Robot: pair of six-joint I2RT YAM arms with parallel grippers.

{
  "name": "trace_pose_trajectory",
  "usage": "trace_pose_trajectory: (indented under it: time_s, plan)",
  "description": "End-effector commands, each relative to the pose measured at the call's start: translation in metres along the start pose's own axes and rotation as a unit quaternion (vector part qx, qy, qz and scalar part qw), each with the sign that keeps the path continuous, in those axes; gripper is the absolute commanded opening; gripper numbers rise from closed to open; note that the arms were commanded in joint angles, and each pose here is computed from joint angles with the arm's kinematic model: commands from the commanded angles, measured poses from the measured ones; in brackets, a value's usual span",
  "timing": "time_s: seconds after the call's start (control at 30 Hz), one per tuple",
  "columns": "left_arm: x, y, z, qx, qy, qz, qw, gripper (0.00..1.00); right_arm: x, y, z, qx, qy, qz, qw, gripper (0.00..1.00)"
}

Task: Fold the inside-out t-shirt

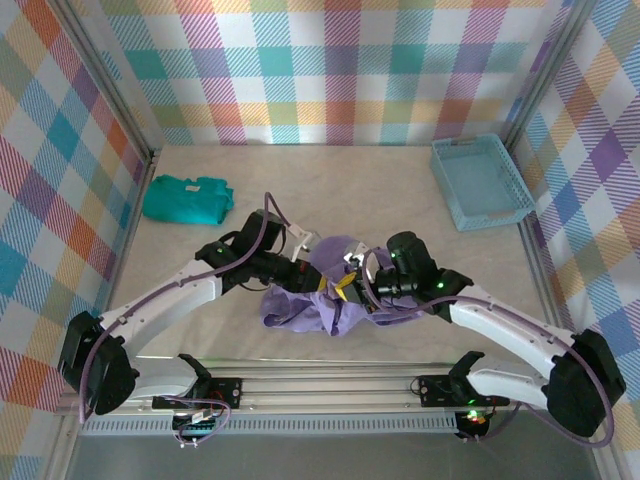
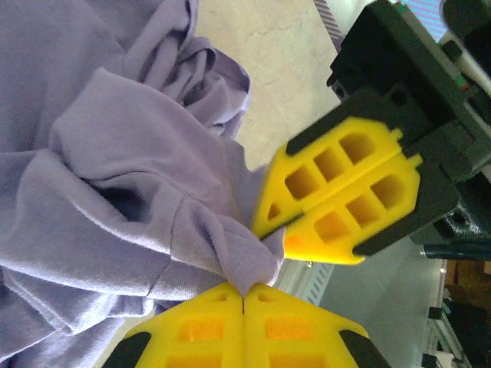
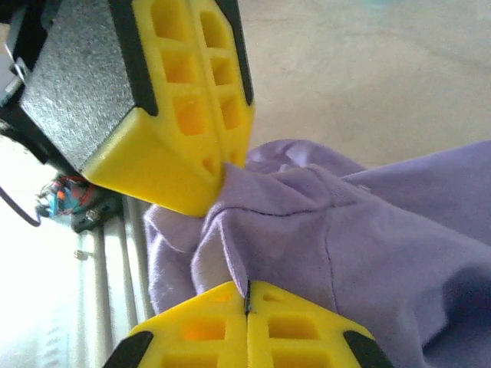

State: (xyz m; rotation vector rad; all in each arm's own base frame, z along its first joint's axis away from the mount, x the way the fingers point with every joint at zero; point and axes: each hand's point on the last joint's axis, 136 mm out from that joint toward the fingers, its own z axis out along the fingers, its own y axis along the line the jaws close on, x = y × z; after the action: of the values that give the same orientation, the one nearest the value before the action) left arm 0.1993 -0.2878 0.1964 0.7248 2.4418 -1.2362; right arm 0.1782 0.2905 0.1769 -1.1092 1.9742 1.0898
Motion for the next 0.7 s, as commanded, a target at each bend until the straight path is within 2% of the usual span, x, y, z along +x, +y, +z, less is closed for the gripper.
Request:
trace_pose_trajectory:
  time_s: [0.0,0.03,0.1,0.13,0.2,0.33,0.43,0.67]
  plan:
    - [-0.016,0.01,-0.02,-0.058,-0.046,0.003,0.997,0.0,-0.02,0.02,0.003,-0.065,-0.026,0.049,0.996,0.0]
    - [-0.018,0.021,-0.026,-0.096,-0.059,-0.004,0.994,0.02,-0.024,0.022,0.005,-0.078,-0.037,0.071,0.994,0.0]
    - [-0.021,0.049,-0.043,-0.188,-0.087,-0.02,0.978,0.2,-0.039,0.025,0.007,-0.103,-0.07,0.119,0.985,0.0]
    - [-0.02,0.058,-0.05,-0.221,-0.095,-0.025,0.97,0.23,-0.045,0.025,0.008,-0.112,-0.085,0.14,0.98,0.0]
    - [-0.016,0.064,-0.062,-0.25,-0.106,-0.024,0.962,0.34,-0.056,0.021,0.012,-0.122,-0.104,0.18,0.97,0.0]
    - [-0.008,0.052,-0.08,-0.238,-0.14,-0.021,0.961,0.46,-0.069,0.013,0.023,-0.12,-0.123,0.23,0.958,0.0]
    - [0.004,0.038,-0.083,-0.207,-0.147,-0.015,0.967,0.5,-0.074,0.006,0.03,-0.115,-0.126,0.262,0.95,0.0]
    - [0.017,0.02,-0.058,-0.154,-0.121,-0.013,0.98,0.57,-0.078,-0.001,0.041,-0.095,-0.111,0.288,0.946,0.0]
